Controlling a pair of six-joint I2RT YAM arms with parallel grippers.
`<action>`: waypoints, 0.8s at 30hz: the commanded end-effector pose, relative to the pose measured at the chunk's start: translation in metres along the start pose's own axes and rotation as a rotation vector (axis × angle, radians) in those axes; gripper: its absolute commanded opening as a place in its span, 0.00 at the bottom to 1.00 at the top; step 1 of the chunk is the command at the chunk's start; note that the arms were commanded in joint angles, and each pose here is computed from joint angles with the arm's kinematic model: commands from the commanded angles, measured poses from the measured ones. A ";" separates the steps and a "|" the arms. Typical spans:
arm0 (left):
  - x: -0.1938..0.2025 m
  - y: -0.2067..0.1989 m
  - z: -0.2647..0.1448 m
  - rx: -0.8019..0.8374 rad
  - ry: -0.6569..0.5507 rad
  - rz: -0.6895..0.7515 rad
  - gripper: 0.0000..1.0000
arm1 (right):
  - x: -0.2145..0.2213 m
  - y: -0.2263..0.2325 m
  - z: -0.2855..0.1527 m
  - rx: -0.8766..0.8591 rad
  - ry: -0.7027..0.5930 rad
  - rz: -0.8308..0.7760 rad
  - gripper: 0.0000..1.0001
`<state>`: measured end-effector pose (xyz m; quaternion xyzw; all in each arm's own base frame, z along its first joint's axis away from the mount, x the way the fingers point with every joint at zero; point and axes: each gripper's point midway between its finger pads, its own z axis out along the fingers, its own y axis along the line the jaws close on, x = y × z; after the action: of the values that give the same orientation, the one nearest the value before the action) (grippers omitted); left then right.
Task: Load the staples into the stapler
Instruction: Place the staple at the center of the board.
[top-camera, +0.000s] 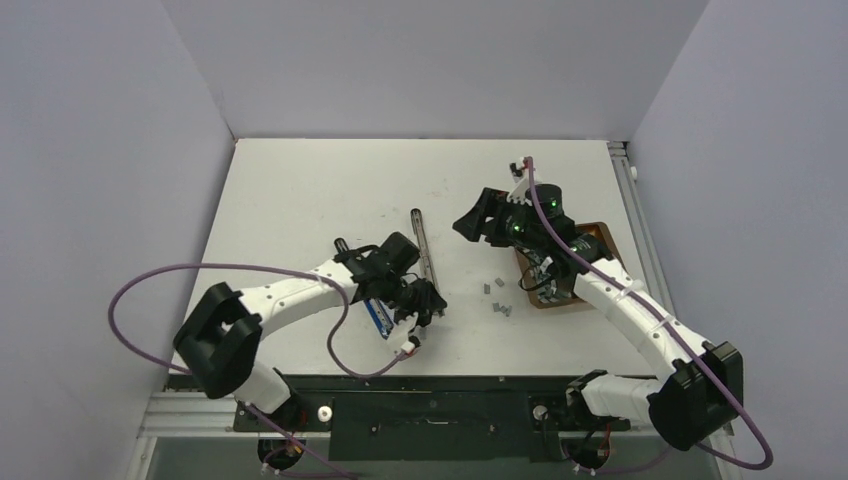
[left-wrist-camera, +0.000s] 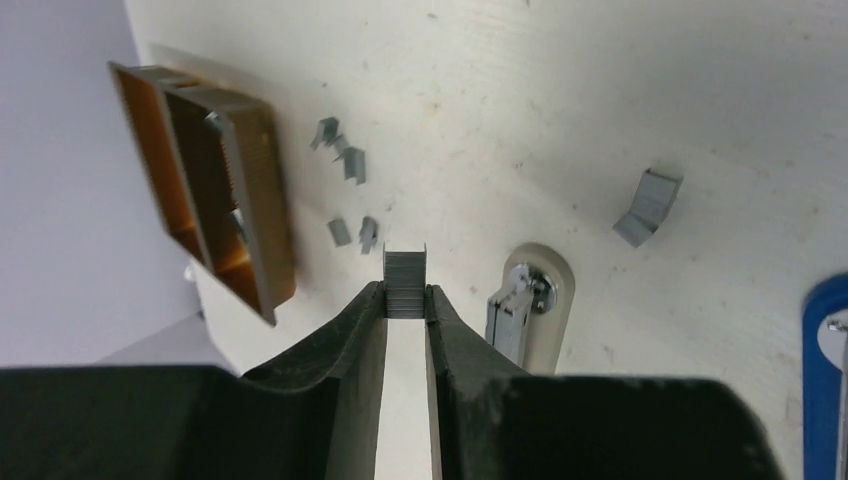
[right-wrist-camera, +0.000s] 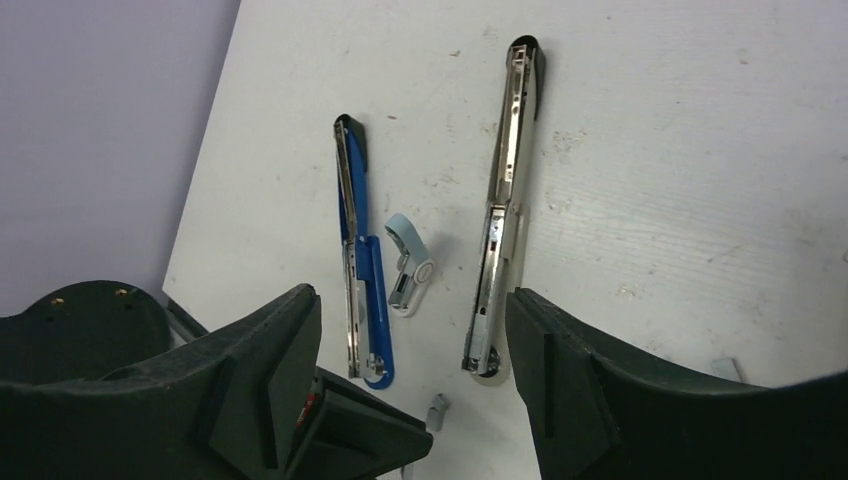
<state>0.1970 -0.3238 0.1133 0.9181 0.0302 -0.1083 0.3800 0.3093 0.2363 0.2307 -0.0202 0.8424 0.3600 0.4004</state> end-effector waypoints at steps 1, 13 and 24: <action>-0.010 0.006 0.028 0.102 -0.108 0.311 0.15 | -0.008 -0.018 -0.014 0.072 -0.054 -0.003 0.66; -0.002 -0.022 0.078 0.368 -0.183 0.374 0.17 | -0.011 -0.038 -0.034 0.102 -0.087 0.021 0.66; 0.012 -0.039 0.090 0.493 -0.152 0.394 0.17 | -0.010 -0.051 -0.039 0.142 -0.089 0.011 0.67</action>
<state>0.1919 -0.3457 0.0186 0.9756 0.0334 -0.1441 0.1625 0.3039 0.1796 0.2164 0.0295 0.8537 0.3109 0.4167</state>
